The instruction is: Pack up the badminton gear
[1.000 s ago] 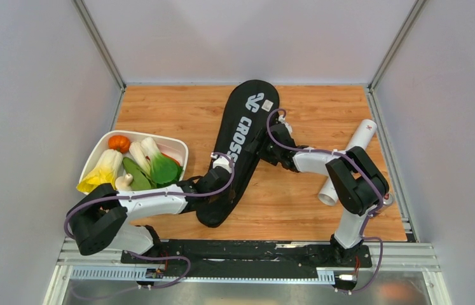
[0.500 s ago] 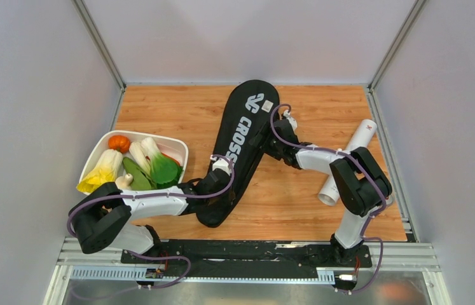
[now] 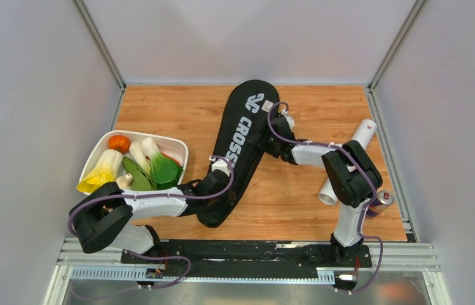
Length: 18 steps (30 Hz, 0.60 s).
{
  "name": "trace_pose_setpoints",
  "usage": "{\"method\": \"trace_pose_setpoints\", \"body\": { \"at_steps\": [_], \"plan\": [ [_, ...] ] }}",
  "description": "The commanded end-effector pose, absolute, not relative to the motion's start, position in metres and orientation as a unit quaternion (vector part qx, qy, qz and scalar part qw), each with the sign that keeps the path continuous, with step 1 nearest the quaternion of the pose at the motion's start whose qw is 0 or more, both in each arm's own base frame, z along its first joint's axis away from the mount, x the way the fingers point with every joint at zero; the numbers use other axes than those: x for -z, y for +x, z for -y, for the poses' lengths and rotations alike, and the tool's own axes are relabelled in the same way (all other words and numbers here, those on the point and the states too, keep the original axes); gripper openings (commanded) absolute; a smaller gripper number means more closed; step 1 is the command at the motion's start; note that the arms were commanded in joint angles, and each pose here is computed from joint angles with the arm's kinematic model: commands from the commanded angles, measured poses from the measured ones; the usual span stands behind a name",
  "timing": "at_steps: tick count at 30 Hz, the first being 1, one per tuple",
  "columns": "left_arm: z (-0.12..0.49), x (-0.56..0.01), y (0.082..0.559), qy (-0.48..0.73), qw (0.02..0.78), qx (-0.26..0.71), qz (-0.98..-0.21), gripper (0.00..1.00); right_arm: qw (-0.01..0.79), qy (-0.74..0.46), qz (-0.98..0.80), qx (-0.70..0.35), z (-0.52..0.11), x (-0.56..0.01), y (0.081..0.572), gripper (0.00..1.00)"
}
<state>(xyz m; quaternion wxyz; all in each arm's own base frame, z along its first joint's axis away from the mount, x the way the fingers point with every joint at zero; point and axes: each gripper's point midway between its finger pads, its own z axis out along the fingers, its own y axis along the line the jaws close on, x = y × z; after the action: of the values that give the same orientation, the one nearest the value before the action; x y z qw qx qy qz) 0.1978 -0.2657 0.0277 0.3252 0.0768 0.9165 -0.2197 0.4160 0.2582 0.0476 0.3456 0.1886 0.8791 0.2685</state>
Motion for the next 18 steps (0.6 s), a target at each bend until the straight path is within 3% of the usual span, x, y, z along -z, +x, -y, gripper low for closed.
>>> {"method": "trace_pose_setpoints", "body": {
  "at_steps": [1, 7, 11, 15, 18],
  "plan": [
    [0.254, -0.007, 0.185, 0.080, 0.298, 0.201, -0.930, 0.28, 0.349, 0.194, -0.873, -0.278, -0.265, -0.050, 0.429, 0.82],
    [0.259, -0.005, 0.183, 0.076, 0.293, 0.213, -0.929, 0.28, 0.326, 0.187, -0.884, -0.278, -0.273, -0.031, 0.424, 0.74],
    [0.264, -0.004, 0.181, 0.074, 0.286, 0.226, -0.928, 0.28, 0.315, 0.178, -0.890, -0.278, -0.277, -0.019, 0.424, 0.60],
    [0.268, -0.008, 0.180, 0.070, 0.283, 0.236, -0.927, 0.28, 0.307, 0.185, -0.890, -0.280, -0.279, -0.012, 0.426, 0.35],
    [0.268, -0.017, 0.183, 0.070, 0.293, 0.237, -0.924, 0.29, 0.326, 0.175, -0.886, -0.280, -0.278, -0.024, 0.432, 0.07]
  ]
}}
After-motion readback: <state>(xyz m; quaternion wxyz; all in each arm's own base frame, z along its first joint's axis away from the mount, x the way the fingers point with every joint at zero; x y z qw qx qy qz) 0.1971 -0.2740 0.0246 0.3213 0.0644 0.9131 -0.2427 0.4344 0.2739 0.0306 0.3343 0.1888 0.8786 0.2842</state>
